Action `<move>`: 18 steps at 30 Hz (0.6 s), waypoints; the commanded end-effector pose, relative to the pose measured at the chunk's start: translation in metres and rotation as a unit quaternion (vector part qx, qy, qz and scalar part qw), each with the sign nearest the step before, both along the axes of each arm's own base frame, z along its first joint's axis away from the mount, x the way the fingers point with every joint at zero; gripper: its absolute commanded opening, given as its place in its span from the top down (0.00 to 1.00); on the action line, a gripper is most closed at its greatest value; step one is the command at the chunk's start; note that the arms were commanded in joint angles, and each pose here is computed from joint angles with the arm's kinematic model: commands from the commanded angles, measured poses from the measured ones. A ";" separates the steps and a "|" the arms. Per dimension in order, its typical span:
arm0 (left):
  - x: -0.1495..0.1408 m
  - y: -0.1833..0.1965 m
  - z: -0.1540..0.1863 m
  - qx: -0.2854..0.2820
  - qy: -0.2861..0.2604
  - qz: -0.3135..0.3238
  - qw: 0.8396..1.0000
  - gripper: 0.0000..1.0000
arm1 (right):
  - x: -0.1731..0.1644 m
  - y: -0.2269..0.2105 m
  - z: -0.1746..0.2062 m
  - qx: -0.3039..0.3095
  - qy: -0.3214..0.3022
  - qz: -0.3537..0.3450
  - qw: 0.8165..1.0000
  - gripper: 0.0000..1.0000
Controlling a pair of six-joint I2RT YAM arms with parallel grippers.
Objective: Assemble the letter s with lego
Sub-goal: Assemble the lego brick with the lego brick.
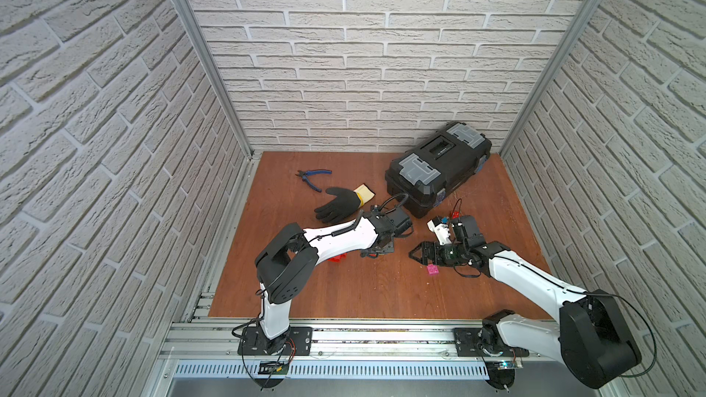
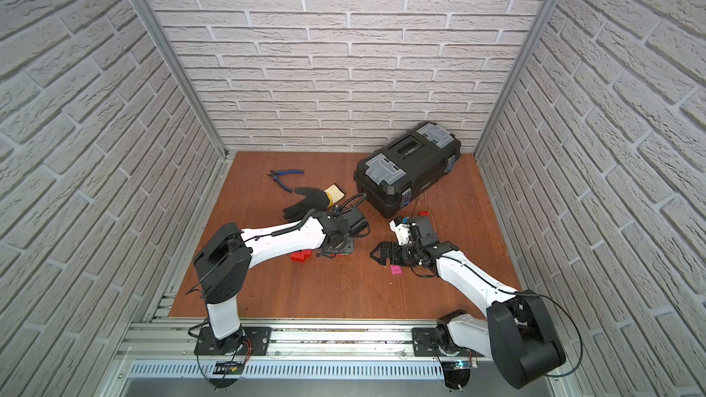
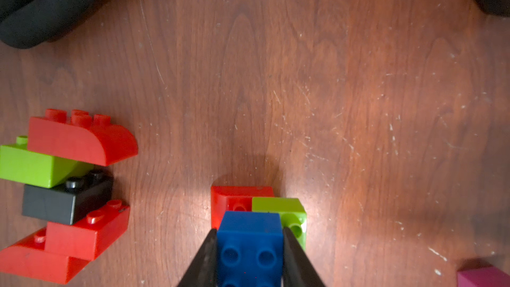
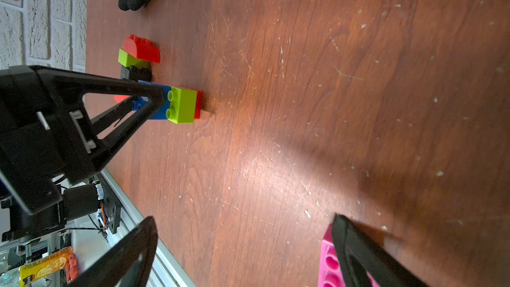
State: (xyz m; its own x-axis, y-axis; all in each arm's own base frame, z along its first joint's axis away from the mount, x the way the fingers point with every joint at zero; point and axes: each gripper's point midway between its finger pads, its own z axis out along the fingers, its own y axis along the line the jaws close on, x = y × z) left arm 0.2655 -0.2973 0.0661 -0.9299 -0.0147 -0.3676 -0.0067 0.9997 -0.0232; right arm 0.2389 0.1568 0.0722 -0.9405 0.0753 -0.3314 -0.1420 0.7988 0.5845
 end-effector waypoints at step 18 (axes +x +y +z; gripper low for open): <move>0.019 0.005 0.064 -0.028 -0.066 -0.057 0.996 0.31 | -0.013 -0.040 0.003 -0.130 0.016 -0.042 0.991 0.04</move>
State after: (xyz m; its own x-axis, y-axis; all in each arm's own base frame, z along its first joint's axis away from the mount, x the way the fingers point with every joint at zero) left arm 0.2728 -0.2968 0.1034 -0.9060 0.0437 -0.4210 0.0750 0.9955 -0.0579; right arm 0.2278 0.1290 0.0721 -0.9493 0.0721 -0.3058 -0.0732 0.8957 0.4386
